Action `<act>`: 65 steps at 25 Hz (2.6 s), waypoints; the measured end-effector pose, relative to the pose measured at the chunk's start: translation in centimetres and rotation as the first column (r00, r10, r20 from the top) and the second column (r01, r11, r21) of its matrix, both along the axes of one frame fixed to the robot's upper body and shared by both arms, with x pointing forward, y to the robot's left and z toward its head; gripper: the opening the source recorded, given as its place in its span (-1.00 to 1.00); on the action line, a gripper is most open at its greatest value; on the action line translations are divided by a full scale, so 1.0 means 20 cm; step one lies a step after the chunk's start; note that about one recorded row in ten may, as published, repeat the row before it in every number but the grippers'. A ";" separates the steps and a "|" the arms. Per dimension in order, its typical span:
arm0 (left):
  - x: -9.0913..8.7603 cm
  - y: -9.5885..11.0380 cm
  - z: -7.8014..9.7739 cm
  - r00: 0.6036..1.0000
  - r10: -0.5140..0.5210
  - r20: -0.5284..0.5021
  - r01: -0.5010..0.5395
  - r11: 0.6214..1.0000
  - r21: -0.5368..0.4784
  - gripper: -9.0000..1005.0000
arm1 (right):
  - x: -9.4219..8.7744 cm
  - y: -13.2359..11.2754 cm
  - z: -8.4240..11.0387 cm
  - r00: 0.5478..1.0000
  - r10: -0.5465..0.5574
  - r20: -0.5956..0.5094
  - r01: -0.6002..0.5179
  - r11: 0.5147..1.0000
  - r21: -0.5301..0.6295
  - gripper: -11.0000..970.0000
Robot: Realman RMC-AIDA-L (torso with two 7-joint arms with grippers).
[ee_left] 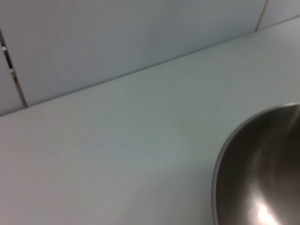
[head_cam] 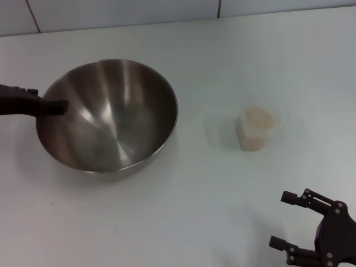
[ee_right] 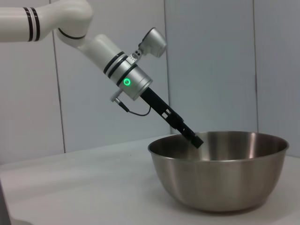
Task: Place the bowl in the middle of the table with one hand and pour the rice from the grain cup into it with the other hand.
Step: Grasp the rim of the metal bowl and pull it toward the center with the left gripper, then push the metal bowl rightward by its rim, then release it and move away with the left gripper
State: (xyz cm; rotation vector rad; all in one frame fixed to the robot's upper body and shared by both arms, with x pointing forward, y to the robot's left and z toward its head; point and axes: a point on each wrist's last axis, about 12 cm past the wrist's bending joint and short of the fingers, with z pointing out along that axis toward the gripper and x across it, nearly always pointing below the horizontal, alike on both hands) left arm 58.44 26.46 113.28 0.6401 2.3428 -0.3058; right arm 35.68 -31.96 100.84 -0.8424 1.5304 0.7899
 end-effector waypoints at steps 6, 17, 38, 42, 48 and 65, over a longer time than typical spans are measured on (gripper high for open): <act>0.01 -0.02 -0.03 1.000 -0.009 -0.021 0.009 1.000 0.004 0.50 | 0.01 0.00 0.00 1.000 0.004 0.000 -0.004 1.000 -0.004 0.69; 0.02 -0.03 -0.03 1.000 -0.022 -0.018 0.022 1.000 0.010 0.26 | 0.01 0.00 0.00 1.000 0.004 -0.001 -0.004 1.000 -0.006 0.69; 0.08 -0.06 -0.01 0.993 -0.047 -0.109 0.041 0.997 -0.061 -0.81 | 0.01 0.00 0.00 1.000 0.005 -0.003 -0.005 1.000 -0.008 0.69; 0.09 -0.09 0.04 0.989 -0.105 -0.101 0.092 0.988 -0.126 -0.89 | 0.01 0.00 -0.01 1.000 0.005 -0.006 -0.005 1.000 -0.013 0.69; 0.12 -0.11 0.07 0.985 -0.129 -0.113 0.109 0.980 -0.165 -0.90 | 0.01 0.00 -0.01 1.000 0.007 -0.008 -0.007 1.000 -0.016 0.69; 0.27 -0.30 0.00 0.980 -0.171 -0.098 0.152 0.973 -0.175 -0.88 | 0.02 0.01 -0.01 1.000 0.012 -0.006 -0.012 1.000 -0.018 0.69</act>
